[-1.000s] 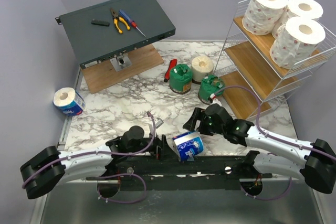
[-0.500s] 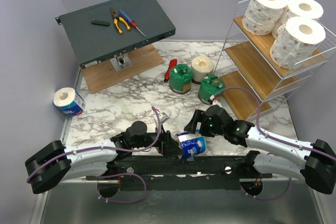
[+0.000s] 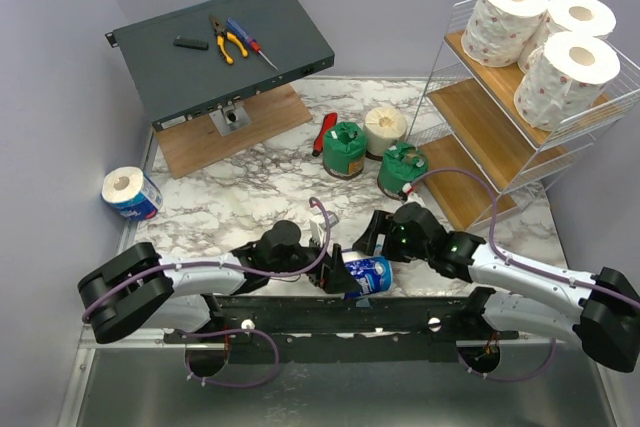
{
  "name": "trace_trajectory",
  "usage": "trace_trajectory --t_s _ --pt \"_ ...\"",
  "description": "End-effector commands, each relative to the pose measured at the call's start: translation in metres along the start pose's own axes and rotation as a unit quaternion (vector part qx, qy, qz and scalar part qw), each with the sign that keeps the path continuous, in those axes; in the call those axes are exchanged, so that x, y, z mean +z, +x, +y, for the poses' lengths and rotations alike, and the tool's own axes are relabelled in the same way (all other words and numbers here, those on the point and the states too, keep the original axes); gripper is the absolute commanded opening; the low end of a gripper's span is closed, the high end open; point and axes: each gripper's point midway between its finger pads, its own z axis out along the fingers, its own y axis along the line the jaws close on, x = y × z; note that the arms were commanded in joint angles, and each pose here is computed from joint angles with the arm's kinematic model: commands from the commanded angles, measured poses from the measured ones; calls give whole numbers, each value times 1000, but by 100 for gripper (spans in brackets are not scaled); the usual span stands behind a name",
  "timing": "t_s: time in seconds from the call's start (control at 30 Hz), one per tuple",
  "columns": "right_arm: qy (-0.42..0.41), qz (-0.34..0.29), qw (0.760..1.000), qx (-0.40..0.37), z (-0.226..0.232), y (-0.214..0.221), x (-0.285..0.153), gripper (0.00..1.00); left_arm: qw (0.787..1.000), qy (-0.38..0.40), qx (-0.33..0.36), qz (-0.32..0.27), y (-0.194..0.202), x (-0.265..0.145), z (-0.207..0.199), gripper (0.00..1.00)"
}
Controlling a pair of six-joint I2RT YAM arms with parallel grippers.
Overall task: Place and organize the paper towels onto the shelf
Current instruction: Adjust the paper towel at the center of the board.
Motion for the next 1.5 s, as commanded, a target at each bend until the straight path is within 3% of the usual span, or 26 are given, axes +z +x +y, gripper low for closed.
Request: trace_trajectory --t_s 0.0,0.2,0.43,0.53,0.73,0.87,1.17,1.47 --pt "-42 8 999 8 12 7 -6 83 997 32 47 -44 -35 13 -19 89" --pt "-51 -19 998 12 11 0 -13 83 997 12 47 -58 -43 18 -10 75" --pt "-61 -46 997 11 12 -9 -22 83 995 -8 66 -72 -51 15 -8 36" --pt "-59 -55 997 9 11 -12 -24 83 994 -13 75 -83 -56 10 -10 29" --pt "-32 -97 995 -8 9 -34 -39 83 991 -55 94 -83 -68 -3 -14 28" --pt "7 -137 990 -31 6 -57 -57 84 980 -130 133 -74 -85 -25 -14 28" --pt "103 -169 978 -66 -10 -84 -75 84 912 -370 175 14 -120 -70 22 29" --pt "139 -172 972 -78 -19 -90 -75 83 872 -440 196 83 -141 -53 35 30"
